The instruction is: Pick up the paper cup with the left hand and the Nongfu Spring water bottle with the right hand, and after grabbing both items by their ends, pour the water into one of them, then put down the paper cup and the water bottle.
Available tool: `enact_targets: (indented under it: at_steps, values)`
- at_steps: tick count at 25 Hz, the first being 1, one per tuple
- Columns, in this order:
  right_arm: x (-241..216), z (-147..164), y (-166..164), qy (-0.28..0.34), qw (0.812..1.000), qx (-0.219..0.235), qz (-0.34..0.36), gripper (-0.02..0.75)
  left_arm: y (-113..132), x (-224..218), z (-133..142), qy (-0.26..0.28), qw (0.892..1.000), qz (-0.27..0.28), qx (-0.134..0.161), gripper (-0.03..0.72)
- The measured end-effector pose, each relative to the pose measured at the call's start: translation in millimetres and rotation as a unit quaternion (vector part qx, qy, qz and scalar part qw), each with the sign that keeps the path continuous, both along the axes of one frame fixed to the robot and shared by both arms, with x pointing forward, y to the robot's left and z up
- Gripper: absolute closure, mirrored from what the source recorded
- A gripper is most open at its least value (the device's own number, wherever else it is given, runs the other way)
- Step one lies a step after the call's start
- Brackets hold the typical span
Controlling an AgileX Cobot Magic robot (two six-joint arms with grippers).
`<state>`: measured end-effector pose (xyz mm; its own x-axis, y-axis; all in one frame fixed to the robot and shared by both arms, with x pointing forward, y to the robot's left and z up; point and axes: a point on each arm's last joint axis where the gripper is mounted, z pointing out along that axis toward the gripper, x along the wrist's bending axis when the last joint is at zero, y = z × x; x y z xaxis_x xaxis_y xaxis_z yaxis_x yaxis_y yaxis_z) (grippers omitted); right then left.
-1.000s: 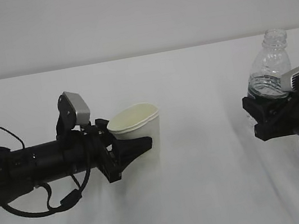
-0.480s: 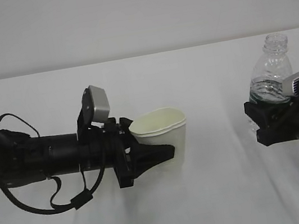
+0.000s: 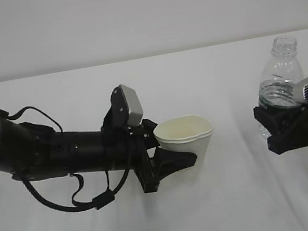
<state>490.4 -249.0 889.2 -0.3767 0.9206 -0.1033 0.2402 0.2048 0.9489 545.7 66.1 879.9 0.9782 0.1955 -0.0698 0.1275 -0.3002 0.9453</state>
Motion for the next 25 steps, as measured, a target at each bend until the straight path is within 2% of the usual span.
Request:
enact_targets:
  at_steps: [10,25]
  values:
    - [-7.2,18.3,-0.9,-0.033,0.999,-0.008,0.003,0.309,-3.0,5.5,1.2,-0.006,1.000,0.002,-0.005,0.267]
    - [-21.9,47.4,-6.4,-0.002,0.999,-0.041,-0.009,0.309,-4.2,1.4,2.8,-0.005,1.000,-0.021,-0.015,0.267]
